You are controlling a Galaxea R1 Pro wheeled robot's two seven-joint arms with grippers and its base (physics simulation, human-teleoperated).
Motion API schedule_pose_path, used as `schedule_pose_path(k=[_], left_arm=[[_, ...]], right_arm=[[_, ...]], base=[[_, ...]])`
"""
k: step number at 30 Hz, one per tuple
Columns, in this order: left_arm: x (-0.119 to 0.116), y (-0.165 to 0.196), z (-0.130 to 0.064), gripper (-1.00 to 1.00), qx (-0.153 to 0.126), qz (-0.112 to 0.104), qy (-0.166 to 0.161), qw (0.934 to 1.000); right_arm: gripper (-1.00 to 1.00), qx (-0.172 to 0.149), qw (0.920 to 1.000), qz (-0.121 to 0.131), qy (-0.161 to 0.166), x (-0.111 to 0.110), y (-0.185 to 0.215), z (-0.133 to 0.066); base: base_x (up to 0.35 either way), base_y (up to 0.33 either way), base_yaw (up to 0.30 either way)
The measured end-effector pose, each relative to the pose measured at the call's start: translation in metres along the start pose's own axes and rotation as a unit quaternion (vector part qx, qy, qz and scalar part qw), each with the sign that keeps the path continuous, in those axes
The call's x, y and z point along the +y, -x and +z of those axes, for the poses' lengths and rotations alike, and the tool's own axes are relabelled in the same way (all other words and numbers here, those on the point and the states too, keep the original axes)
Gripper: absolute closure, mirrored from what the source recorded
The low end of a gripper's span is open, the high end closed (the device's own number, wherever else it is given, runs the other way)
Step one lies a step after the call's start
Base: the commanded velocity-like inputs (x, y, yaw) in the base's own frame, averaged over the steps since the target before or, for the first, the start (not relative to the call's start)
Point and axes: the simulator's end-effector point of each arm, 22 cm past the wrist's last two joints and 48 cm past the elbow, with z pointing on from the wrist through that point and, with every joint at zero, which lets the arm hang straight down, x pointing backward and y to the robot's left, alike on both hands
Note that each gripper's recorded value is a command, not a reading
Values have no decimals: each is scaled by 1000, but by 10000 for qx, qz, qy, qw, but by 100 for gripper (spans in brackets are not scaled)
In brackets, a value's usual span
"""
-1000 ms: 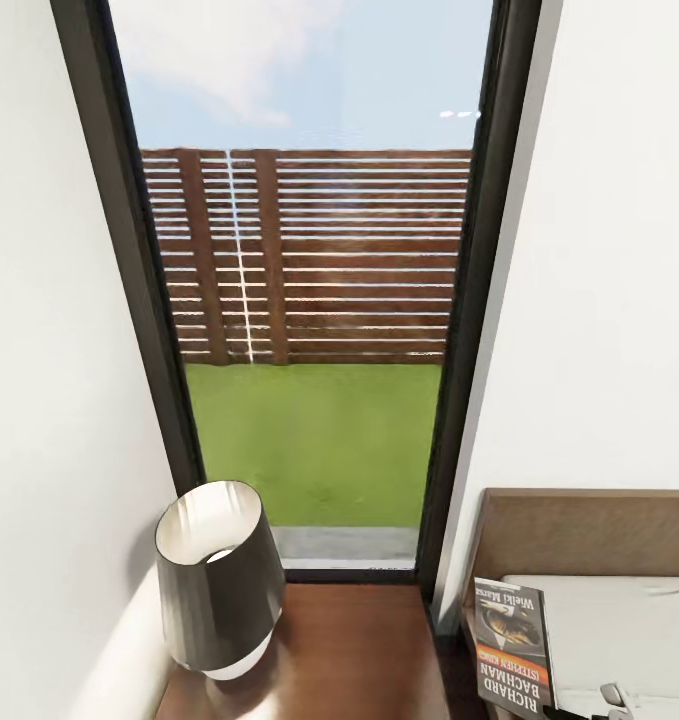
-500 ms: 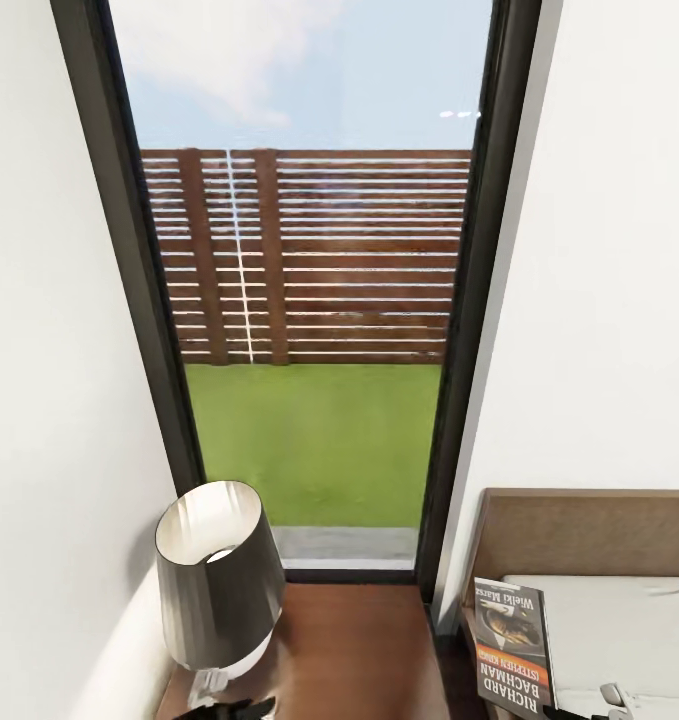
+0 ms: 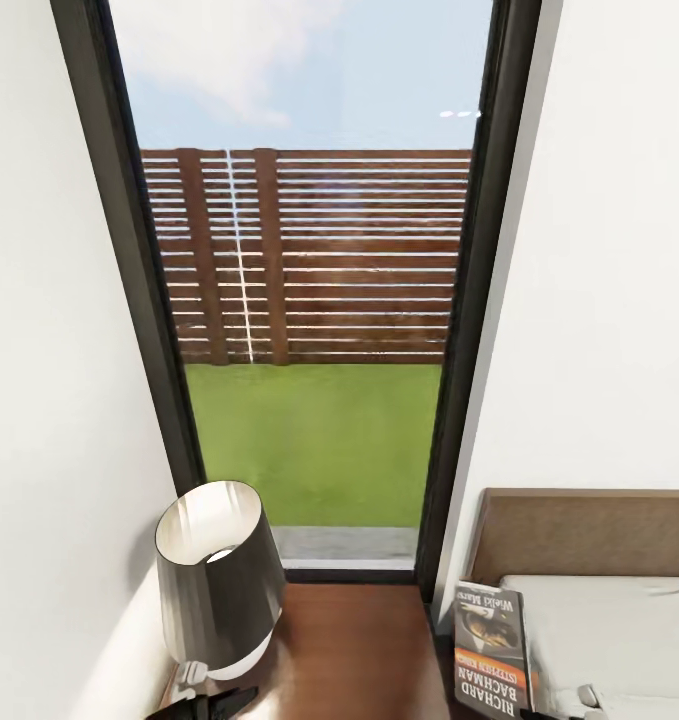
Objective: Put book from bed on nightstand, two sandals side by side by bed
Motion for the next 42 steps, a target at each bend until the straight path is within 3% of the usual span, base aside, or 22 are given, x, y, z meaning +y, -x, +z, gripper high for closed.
schedule_pose_path(k=[6,10,14,16,18,23,27,34,42], left_arm=[[1,0,0,-100,6,5,17,10000],[1,0,0,-100,2,6,26,10000],[1,-1,3,-100,1,5,45,10000],[1,-1,3,-100,-4,5,55,10000],[1,-1,4,-100,-8,4,58,10000],[1,0,4,-100,-20,-3,61,10000],[1,0,4,-100,-24,-7,61,10000],[1,0,3,-100,-33,-10,59,10000],[1,0,4,-100,-24,-9,57,10000]], right_arm=[[100,375,9907,877,975,98,-54,101],[100,527,9896,1107,749,109,-69,129],[100,923,9800,1687,515,110,-80,137],[100,991,9757,1881,535,115,-65,138],[100,1017,9744,1915,587,122,-52,140],[100,1019,9679,2084,963,166,-36,162],[100,657,9691,2087,1144,184,11,176],[100,237,9653,2380,1053,184,43,185],[100,220,9632,2480,1013,183,42,187]], base=[[0,0,0],[0,0,0],[0,0,0],[0,0,0],[0,0,0],[0,0,0],[0,0,0],[0,0,0],[0,0,0]])
